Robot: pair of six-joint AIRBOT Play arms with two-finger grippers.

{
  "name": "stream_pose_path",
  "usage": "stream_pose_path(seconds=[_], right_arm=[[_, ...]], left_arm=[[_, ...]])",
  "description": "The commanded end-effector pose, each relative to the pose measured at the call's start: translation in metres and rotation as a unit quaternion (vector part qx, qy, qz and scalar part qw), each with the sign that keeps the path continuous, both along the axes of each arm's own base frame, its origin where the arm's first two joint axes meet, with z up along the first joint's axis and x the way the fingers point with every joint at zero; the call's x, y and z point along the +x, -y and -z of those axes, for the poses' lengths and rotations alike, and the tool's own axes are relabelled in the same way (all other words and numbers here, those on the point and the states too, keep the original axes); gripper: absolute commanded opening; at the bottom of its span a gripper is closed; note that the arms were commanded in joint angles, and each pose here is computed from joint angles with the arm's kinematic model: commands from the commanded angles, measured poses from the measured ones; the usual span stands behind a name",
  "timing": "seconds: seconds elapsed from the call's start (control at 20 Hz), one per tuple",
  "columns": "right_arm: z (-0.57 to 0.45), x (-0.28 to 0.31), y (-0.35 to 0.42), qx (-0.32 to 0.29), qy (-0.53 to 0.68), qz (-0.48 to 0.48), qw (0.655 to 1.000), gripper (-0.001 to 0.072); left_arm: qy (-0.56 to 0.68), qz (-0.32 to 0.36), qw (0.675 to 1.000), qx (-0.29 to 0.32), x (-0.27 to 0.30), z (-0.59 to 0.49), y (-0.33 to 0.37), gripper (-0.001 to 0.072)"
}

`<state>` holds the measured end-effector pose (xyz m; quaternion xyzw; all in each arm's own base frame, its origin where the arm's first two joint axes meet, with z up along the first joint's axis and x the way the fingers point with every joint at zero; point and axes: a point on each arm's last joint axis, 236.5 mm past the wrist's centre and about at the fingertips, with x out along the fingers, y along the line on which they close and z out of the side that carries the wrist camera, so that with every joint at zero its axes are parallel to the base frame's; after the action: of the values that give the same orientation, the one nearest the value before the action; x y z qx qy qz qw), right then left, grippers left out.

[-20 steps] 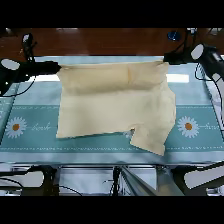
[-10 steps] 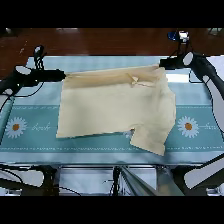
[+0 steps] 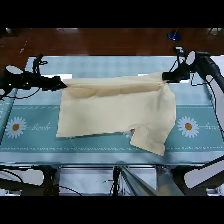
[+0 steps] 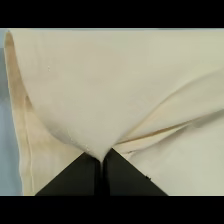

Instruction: Fold the shirts.

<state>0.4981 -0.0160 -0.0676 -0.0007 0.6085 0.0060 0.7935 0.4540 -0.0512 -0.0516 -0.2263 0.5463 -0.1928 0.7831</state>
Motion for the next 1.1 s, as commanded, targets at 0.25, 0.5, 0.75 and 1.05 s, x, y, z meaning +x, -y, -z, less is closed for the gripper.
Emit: stream_pose_path(seconds=[0.25,0.5,0.75,1.05], right_arm=[[0.022,-0.028,-0.024,0.058,-0.074,0.033,0.995,0.0033],[0.017,-0.032,-0.021,0.049,-0.077,0.018,0.996,0.0328],[-0.073,-0.063,0.094,-0.161,-0.065,0.01,0.985,0.0499],[-0.073,-0.172,0.12,0.053,-0.159,0.123,0.978,0.0557]], left_arm=[[-0.074,0.014,0.997,-0.025,-0.024,0.02,0.017,0.0084],[-0.069,0.018,0.996,-0.05,-0.02,-0.002,0.016,0.0494],[-0.123,-0.046,0.988,0.086,-0.037,-0.059,-0.105,0.0479],[-0.2,-0.087,0.97,0.106,-0.138,-0.07,-0.17,0.0481]])
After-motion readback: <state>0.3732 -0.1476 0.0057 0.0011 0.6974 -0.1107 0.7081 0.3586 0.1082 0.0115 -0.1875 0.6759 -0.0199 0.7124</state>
